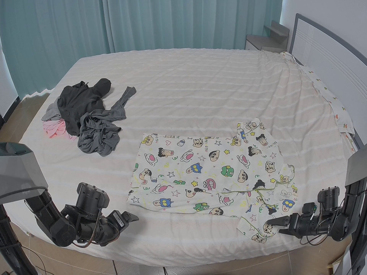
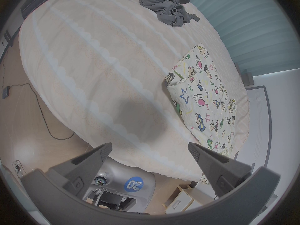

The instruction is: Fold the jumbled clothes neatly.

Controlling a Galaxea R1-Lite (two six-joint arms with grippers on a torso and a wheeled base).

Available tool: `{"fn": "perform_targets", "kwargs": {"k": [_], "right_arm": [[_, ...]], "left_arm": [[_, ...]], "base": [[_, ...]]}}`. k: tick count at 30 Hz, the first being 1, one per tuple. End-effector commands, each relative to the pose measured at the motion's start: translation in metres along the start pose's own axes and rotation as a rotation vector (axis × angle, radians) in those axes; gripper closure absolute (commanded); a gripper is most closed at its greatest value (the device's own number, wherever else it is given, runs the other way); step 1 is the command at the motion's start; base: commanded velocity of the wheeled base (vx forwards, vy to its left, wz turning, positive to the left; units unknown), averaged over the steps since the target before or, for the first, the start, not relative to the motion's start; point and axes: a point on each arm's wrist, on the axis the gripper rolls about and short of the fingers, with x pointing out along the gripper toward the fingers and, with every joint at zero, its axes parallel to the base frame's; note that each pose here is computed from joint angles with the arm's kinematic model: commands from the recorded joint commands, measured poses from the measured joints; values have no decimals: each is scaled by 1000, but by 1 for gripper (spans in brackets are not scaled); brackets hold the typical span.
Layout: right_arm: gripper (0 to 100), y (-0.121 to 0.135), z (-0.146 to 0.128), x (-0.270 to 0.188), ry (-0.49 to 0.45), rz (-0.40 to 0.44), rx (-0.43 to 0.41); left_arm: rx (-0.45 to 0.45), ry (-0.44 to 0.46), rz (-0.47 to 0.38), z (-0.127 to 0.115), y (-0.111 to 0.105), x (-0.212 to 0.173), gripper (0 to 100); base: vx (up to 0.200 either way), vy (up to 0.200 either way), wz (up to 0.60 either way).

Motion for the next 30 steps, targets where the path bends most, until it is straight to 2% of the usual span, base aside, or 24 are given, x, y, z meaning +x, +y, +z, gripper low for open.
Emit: {"fn": "perform_targets", "kwargs": {"k": [1, 9, 13, 14, 25, 30], "right_arm": [[0, 4, 5, 9, -4, 17, 33], [0, 14, 4, 15, 0, 23, 67], [0, 18, 12, 22, -49, 10, 118], [100, 18, 14, 24, -59, 5, 125], [100, 19, 18, 21, -91, 7, 130], [100, 20, 24, 11, -134, 15, 133]], "left_arm": [[-1, 0, 0, 0, 0, 0, 0], [-1, 1, 2, 0, 0, 1, 0], [1, 0, 3, 0, 0, 1, 0], [-1, -1, 1, 0, 0, 0, 0], [-1, -2, 2, 0, 0, 0, 0], [-1, -1, 1, 0, 0, 0, 0]], "base": [[0, 0, 0], [0, 0, 0], [0, 0, 0], [0, 0, 0], [0, 0, 0], [0, 0, 0]]}}
